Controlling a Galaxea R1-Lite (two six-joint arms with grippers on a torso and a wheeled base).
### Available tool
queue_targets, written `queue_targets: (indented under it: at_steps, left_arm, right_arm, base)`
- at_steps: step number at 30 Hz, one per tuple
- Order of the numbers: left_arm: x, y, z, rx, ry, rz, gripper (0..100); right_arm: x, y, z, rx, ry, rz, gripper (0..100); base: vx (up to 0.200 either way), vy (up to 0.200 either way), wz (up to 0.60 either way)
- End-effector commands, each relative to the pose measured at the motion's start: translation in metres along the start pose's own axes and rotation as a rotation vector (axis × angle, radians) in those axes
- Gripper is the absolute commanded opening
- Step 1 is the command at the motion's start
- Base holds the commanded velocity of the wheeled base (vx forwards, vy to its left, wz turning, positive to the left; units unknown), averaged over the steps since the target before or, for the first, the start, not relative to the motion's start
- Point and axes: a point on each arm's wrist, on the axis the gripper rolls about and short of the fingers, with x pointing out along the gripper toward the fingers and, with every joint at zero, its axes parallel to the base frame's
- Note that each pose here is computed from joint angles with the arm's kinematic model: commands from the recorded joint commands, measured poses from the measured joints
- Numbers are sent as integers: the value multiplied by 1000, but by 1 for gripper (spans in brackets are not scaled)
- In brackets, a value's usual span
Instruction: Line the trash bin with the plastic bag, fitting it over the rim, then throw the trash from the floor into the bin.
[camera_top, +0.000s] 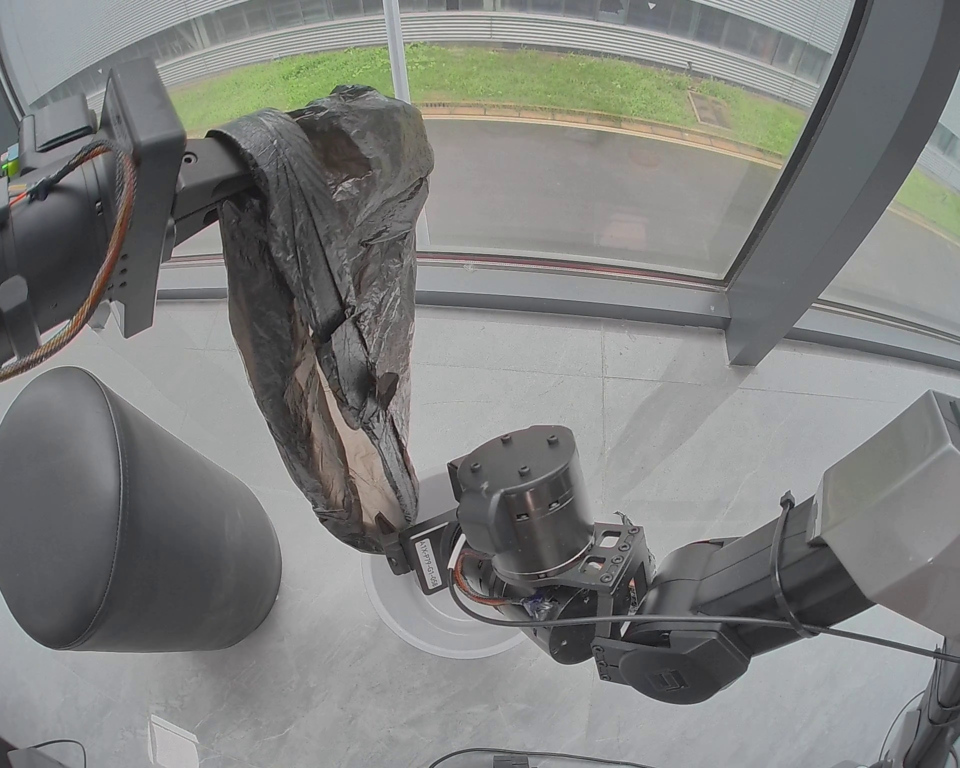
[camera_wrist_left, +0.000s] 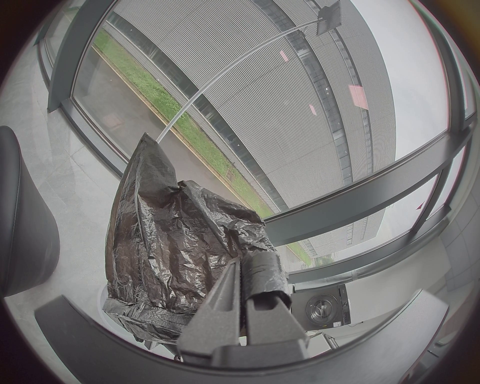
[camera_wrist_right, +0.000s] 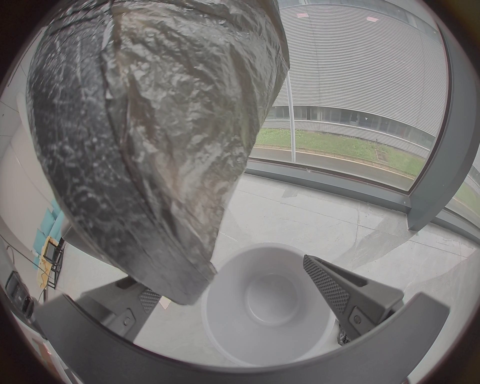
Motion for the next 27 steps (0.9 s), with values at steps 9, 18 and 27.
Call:
queue_targets:
  at_steps: [9, 18, 27]
  left_arm:
    - [-7, -1, 3, -5, -12, -11, 0]
    - [-10, -1, 3, -9, -10, -9, 0]
    - [-5, 4, 3, -24, -4, 2, 0]
  right_arm:
    - [24, 5, -9, 0, 5, -16, 100]
    - [35, 9, -15, -6, 9, -29, 100]
    - [32, 7, -27, -27, 46, -43, 0]
  base:
    - [0, 0, 0]
    - [0, 0, 0]
    - [0, 0, 0]
